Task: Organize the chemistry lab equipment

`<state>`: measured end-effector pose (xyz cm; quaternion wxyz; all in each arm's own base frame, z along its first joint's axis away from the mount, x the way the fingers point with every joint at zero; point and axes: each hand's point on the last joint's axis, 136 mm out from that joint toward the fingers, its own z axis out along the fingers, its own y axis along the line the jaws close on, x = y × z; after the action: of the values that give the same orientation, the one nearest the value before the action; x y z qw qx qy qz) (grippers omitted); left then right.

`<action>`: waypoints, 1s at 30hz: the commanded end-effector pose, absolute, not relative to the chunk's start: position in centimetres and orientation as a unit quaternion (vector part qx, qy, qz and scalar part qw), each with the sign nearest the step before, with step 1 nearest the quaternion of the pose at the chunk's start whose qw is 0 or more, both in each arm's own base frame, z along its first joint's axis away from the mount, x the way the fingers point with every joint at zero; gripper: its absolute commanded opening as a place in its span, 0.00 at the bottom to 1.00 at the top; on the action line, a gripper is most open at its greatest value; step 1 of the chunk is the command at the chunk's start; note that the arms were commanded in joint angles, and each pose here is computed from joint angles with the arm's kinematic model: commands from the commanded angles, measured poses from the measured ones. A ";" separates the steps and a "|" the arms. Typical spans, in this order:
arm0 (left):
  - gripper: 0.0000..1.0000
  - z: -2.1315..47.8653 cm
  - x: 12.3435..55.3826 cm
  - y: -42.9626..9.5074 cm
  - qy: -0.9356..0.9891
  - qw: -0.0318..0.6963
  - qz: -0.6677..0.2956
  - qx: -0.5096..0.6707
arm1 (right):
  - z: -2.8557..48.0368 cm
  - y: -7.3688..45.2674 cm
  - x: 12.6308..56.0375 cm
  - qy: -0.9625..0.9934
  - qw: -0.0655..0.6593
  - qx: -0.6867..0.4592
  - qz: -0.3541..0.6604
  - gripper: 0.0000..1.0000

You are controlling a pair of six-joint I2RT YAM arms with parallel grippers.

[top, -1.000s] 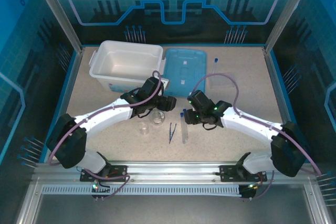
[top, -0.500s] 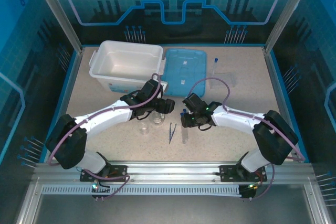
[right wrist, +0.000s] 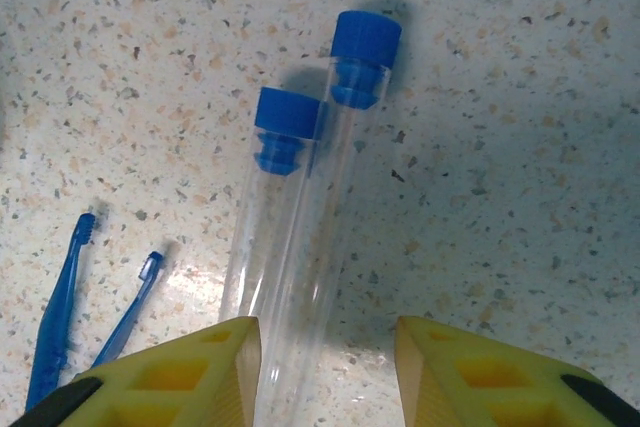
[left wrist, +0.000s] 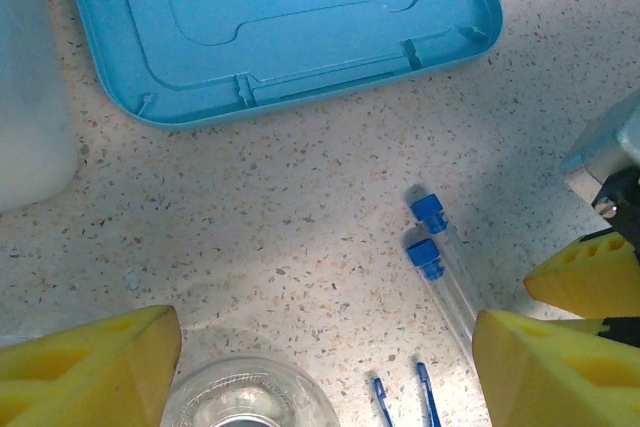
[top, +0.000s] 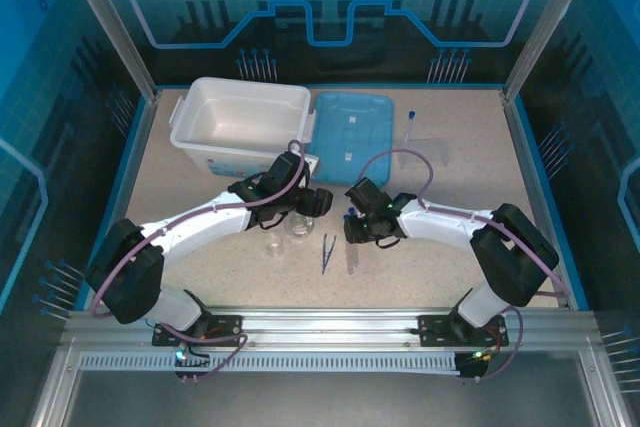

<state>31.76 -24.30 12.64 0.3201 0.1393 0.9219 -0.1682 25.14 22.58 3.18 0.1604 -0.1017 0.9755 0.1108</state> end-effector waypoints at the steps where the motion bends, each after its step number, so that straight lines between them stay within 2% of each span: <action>1: 0.78 13.7 31.9 -24.0 0.917 0.335 -0.176 0.129 | 3.3 22.8 26.0 0.976 0.164 -0.091 0.115 0.41; 17: 0.78 13.6 31.8 -23.9 0.917 0.334 -0.175 0.130 | 2.6 21.9 26.1 0.979 0.157 -0.087 0.092 0.40; 30: 0.78 13.8 31.8 -24.3 0.915 0.333 -0.183 0.133 | 3.7 18.8 27.2 0.982 0.169 -0.077 0.027 0.34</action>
<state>31.72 -24.27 12.93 0.3239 0.1391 0.9201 -0.1705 26.35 19.84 2.63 0.1577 -0.0816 0.9828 0.0509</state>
